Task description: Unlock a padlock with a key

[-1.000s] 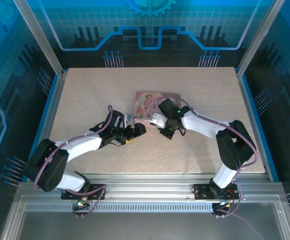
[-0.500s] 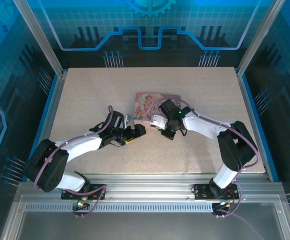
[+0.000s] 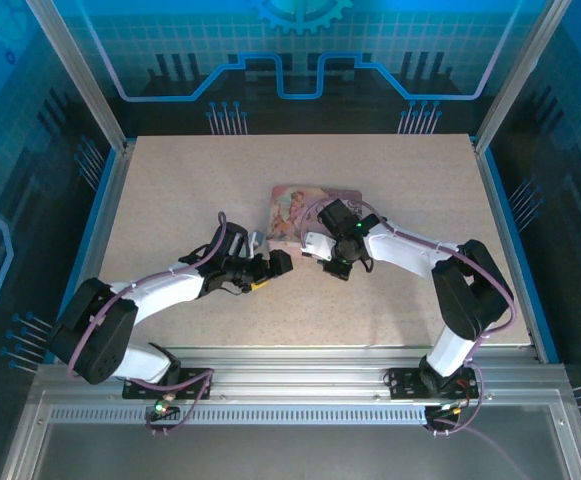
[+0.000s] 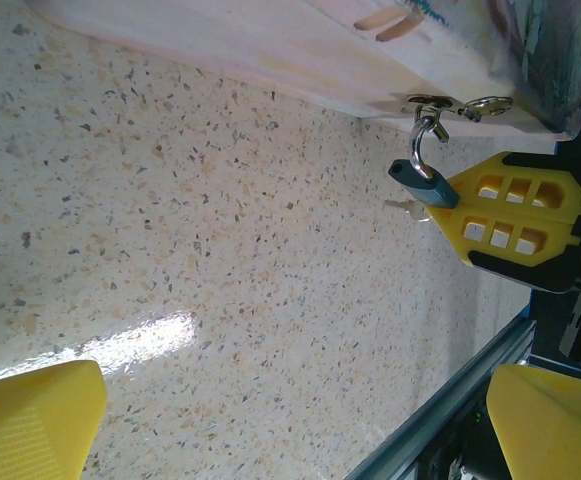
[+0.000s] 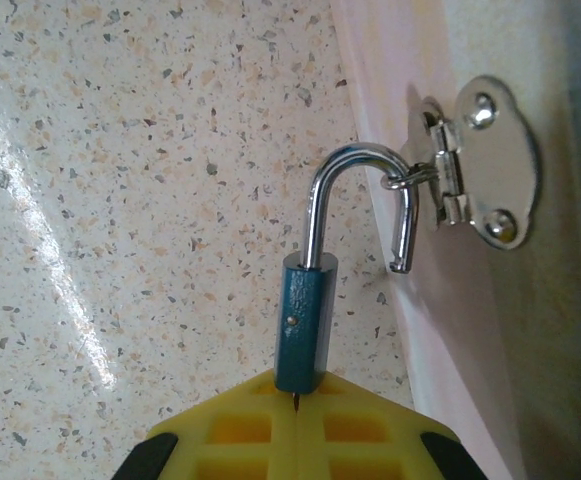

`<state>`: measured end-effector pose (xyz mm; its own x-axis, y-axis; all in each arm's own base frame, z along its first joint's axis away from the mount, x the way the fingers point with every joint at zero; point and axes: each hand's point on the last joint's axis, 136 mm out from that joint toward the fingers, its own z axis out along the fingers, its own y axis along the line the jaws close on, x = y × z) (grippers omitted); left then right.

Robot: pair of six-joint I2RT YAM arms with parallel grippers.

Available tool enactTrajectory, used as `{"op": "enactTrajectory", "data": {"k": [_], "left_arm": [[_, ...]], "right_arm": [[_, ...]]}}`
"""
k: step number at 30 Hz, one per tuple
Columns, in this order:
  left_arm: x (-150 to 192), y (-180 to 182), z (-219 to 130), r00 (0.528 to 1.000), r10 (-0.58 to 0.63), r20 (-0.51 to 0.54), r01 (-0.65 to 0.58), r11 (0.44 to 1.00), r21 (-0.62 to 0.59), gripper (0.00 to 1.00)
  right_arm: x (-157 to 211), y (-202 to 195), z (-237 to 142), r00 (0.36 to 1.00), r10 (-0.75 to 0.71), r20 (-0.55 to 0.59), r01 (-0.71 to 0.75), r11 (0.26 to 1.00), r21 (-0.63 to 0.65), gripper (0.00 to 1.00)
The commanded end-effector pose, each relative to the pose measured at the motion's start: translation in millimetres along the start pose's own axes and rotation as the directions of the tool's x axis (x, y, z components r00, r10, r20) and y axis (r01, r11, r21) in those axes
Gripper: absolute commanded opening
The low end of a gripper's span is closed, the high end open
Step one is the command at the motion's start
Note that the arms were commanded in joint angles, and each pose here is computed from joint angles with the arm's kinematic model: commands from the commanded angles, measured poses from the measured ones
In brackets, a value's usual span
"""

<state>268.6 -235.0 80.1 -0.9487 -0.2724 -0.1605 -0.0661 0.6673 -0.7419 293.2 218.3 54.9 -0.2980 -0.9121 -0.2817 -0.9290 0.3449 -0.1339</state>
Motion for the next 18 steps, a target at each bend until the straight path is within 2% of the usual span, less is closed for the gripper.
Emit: {"op": "enactTrajectory", "data": {"k": [1,18], "left_arm": [[11.5,8.9,0.2,0.999,0.005,-0.047,-0.005,1.000,-0.009,0.99],[9.8,7.9,0.0,0.999,0.001,-0.039,-0.001,1.000,-0.006,0.99]], "right_arm": [[-1.6,0.0,1.5,1.000,-0.024,-0.002,0.024,1.000,0.000,0.00],[-11.3,-12.5,-0.9,0.993,-0.112,0.021,0.111,0.992,0.066,0.00]]}}
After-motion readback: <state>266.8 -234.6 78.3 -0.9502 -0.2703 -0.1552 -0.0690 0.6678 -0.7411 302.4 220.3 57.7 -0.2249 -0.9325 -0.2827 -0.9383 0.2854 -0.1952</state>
